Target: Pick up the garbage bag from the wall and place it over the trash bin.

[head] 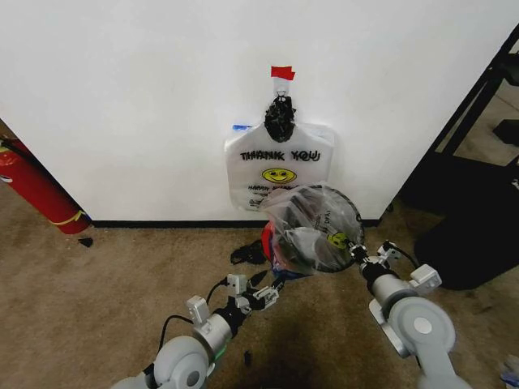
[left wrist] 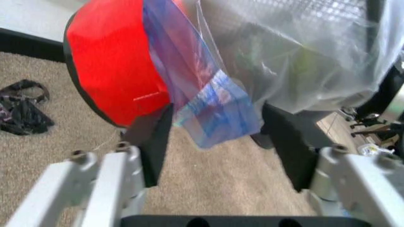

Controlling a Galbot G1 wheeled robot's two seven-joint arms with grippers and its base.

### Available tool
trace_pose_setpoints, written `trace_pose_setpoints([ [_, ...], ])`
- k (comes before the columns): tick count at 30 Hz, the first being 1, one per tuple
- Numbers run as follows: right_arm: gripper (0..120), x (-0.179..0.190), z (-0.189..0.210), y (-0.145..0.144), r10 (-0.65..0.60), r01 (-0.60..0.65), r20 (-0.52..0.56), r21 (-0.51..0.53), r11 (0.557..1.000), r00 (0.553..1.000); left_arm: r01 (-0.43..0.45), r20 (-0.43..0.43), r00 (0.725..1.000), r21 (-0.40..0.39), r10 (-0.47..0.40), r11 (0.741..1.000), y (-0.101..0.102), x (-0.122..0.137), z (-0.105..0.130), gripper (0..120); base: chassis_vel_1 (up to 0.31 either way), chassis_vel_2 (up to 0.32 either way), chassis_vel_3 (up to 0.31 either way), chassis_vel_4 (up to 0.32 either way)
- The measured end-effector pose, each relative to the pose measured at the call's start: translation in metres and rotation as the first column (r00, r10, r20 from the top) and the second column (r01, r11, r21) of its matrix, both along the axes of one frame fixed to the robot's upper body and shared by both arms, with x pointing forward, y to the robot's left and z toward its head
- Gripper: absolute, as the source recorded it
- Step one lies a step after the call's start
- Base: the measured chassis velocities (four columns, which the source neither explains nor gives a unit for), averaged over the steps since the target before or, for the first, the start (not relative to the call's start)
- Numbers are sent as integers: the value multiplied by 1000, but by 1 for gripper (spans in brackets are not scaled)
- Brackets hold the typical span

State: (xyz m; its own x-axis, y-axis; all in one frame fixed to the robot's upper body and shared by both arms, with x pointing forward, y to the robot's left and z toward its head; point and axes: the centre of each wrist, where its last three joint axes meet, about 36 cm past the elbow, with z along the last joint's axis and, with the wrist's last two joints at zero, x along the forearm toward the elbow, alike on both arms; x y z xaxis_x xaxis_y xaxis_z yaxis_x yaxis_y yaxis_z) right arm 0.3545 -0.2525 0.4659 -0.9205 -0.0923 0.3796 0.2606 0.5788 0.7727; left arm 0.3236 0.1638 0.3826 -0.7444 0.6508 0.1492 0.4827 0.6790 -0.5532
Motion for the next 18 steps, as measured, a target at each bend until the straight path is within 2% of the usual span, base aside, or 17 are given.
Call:
trace_pose_setpoints([
  [3,0,-2,-1,0,2,-2,-1,-3,1000,1000,-7,-3,1000,-1,7,1000,-4,3,-1,39,0,0,0,0],
  [6,0,-4,-2,0,2,-2,-4,-5,1000,1000,-6,-5,1000,-2,6,1000,-6,3,-1,32,0,0,0,0],
  [12,0,-4,-1,1,0,0,-2,-6,1000,1000,-10,-11,1000,-3,10,1000,-8,1,-3,6,0,0,0,0],
  [15,0,-3,-1,1,0,0,2,-3,1000,1000,-11,-13,1000,-2,11,1000,-8,-1,-4,0,0,0,0,0],
  [18,0,-3,1,3,2,-2,5,2,1000,1000,-17,-13,1000,15,17,1000,-7,-1,-8,0,0,0,0,0],
])
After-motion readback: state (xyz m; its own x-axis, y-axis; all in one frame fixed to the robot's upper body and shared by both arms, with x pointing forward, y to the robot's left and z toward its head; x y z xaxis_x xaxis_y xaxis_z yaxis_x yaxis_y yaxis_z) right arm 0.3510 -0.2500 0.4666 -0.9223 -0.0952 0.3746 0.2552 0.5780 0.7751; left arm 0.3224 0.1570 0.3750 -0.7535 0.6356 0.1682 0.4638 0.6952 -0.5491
